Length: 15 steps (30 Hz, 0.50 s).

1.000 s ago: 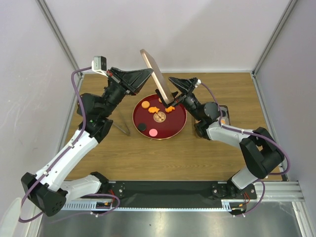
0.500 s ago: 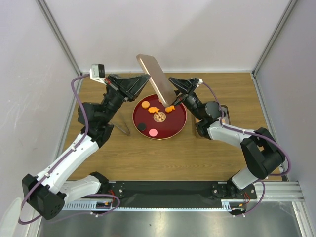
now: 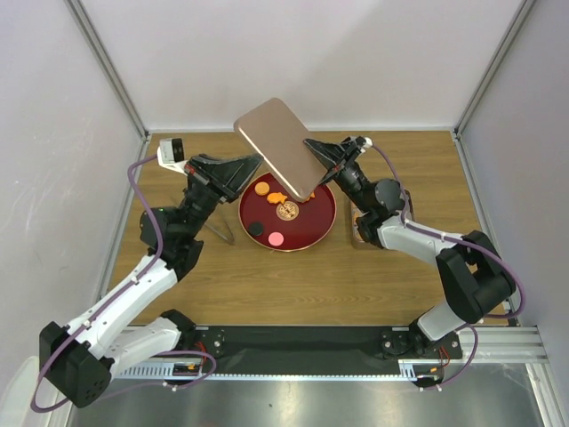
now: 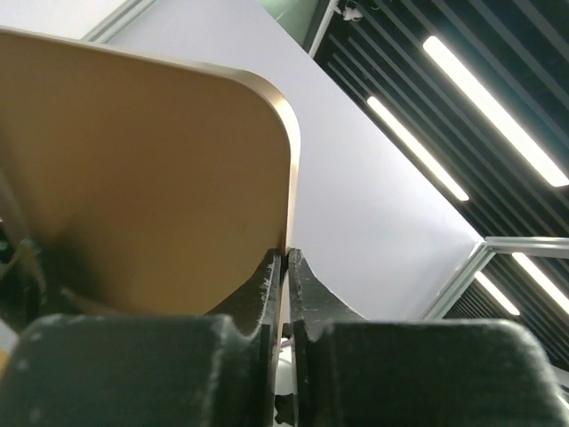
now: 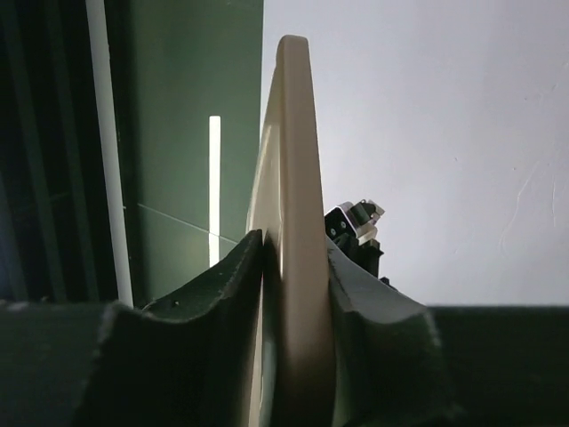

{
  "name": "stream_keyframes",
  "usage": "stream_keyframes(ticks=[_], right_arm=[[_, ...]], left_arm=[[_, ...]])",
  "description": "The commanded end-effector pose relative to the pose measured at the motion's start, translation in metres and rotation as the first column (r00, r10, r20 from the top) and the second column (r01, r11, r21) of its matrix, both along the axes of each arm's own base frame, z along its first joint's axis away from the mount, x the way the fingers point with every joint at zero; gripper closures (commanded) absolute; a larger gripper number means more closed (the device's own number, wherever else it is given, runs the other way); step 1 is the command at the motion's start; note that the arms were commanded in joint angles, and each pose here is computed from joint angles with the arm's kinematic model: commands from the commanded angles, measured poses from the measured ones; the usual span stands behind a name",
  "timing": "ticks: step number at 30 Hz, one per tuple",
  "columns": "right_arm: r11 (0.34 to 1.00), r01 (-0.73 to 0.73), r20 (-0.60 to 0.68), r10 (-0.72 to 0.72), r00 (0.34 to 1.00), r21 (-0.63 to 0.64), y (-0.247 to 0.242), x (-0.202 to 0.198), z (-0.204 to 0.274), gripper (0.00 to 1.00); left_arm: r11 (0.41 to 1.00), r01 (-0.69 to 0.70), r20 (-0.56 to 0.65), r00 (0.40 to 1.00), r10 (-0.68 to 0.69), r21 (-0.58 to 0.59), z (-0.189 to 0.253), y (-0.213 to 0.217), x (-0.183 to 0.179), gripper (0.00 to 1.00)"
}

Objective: Pack the cookies

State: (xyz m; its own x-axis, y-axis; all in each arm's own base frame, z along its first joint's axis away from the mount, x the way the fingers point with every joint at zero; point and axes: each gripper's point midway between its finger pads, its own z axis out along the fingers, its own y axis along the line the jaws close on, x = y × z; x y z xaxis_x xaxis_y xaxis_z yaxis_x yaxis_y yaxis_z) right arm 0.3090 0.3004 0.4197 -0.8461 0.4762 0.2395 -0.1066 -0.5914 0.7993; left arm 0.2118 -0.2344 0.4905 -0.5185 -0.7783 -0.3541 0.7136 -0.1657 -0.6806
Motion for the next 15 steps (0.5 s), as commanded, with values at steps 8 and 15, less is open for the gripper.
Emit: stream_keyframes(ticks=[8,15], right_arm=[[0.975,-0.054,0.343,-0.023,0.939,0.213,-0.044,-0.065,0.091,0.77],[0.988,0.017,0.361,-0.071,0.930,0.151,-0.042,-0.066,0.093,0.84]], left_arm=[[0.987,-0.072,-0.041,0.996,0.078,0.141,-0.035,-0.006,0.011,0.68],[0.978,-0.092,-0.094,0.989,0.111,0.185,-0.038,-0.010,0.026,0.51]])
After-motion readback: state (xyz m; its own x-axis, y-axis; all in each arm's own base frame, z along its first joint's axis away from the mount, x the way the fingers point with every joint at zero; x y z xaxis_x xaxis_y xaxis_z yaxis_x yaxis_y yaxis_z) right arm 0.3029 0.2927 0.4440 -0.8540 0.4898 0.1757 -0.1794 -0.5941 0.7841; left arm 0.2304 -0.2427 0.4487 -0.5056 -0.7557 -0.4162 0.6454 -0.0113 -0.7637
